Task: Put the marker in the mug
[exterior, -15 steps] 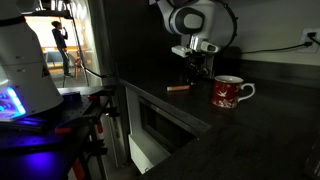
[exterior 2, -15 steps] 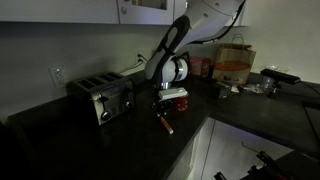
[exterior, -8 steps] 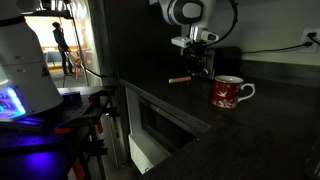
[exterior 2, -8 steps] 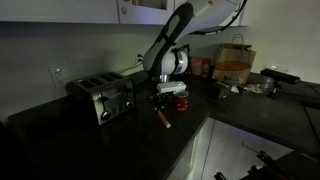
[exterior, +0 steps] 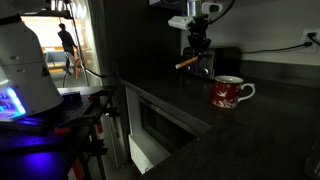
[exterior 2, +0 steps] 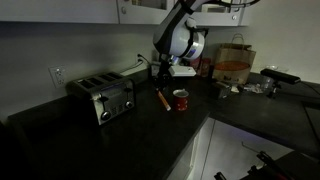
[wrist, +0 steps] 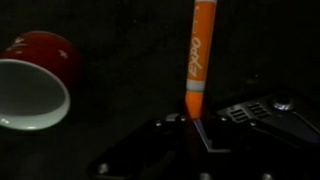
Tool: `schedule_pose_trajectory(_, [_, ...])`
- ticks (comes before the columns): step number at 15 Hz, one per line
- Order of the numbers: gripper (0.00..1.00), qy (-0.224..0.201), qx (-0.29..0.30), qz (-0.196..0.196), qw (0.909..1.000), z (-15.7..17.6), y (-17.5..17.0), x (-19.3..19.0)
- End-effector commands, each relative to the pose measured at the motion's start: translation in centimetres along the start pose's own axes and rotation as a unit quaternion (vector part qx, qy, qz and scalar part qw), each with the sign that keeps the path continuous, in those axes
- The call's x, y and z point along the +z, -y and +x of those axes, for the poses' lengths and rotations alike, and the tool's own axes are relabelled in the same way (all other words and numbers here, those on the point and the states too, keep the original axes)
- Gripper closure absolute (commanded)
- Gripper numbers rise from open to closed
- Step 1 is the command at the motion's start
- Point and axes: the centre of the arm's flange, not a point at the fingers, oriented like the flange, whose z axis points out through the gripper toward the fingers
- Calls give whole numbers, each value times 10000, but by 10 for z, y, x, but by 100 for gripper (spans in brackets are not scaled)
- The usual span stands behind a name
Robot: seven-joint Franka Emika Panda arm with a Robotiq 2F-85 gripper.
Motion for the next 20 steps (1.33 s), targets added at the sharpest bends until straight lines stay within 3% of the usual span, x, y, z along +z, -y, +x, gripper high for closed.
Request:
schedule_pose_trajectory(1, [95,-220,-491,316,9981,-22,-7,-23])
schedule_pose_trajectory(4, [95,-252,-1014,608,9927,-26,-4,-39])
schedule_pose_trajectory(5, [81,-295,-773,468,9955,-10,-1,-25])
schedule_pose_trajectory(10, [81,-273,-966,499,9937,-15,0,-31])
schedule_pose_trajectory(11, [95,-273,-965,499,9937,-15,0,-31])
schedule_pose_trajectory(14, [95,-861,-889,876,9884,-10,-13,-34])
schedule_pose_trajectory(16, [95,-1434,-878,1174,9787,-2,-24,-42])
schedule_pose_trajectory(20, [95,-2108,-1376,992,9627,4,-49,-53])
